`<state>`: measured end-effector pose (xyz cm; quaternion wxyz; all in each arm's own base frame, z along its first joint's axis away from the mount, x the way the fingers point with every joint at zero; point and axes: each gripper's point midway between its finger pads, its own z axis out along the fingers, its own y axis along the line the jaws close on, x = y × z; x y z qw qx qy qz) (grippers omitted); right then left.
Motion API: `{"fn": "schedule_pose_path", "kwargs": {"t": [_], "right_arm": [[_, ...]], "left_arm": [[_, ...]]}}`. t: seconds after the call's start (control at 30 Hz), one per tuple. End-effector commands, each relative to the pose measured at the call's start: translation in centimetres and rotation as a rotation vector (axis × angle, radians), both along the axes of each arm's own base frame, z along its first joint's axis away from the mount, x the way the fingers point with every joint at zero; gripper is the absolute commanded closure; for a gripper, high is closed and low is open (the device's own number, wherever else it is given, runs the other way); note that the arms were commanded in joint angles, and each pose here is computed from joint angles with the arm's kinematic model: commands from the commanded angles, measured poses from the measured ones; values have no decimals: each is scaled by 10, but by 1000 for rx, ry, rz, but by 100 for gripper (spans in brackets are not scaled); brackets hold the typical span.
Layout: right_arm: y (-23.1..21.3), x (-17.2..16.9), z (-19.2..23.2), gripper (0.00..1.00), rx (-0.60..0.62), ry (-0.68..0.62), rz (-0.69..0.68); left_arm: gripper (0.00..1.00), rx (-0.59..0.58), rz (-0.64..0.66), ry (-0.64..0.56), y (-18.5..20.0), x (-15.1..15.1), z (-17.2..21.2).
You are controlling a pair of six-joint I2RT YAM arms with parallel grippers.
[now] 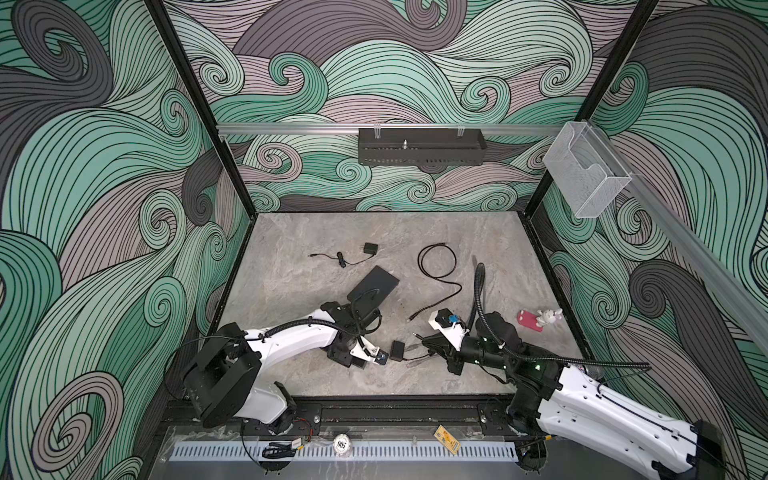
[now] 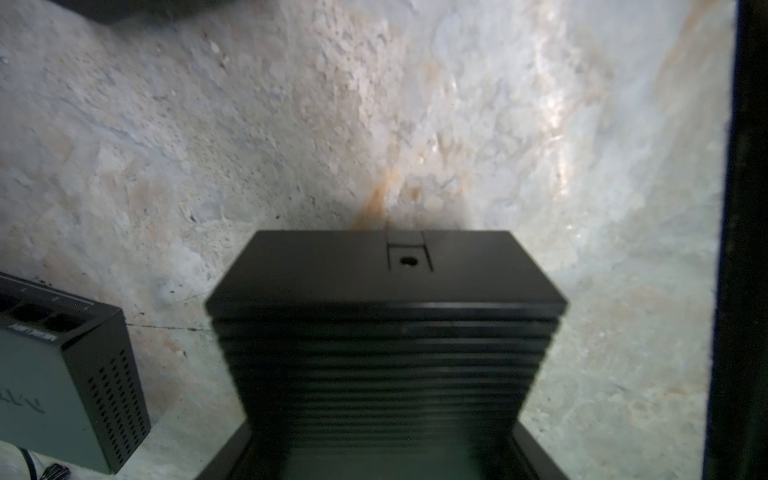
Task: Insert the plug into the switch port
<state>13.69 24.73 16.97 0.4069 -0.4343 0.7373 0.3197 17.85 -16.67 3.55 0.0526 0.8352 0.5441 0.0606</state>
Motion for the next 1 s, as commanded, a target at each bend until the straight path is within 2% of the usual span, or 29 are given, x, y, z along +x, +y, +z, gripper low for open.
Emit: {"fn": "schedule_pose_path", "kwargs": {"t": [0.0,0.33,0.37,0.4,0.6,0.7,0.73,0.83,0.97], "right_arm": [[1,-5,0,100,34,15,7],[-10,-6,-1,100,34,2,-30],[-12,-6,-1,100,33,2,-34],[-12,-7,-2,100,30,4,-33],[-14,-8,-3,100,18,4,-33],[-14,-7,-5,100,10,8,-33],[-13,-7,-6,100,5,14,-30],[-8,-8,-15,100,-18,49,-16],[8,-13,-31,100,-31,107,18]], "left_arm": [[47,-14,-34,35,-9,0,0],[41,-7,6,85,-16,-1,-3],[26,-9,16,87,-17,0,0],[2,-9,20,93,-18,-1,2],[1,-13,35,85,-18,-1,9],[1,-31,62,23,-18,5,23],[1,-65,103,-17,-23,12,31],[1,-287,271,-148,-45,35,87],[1,-601,641,-213,-51,58,169]]}}
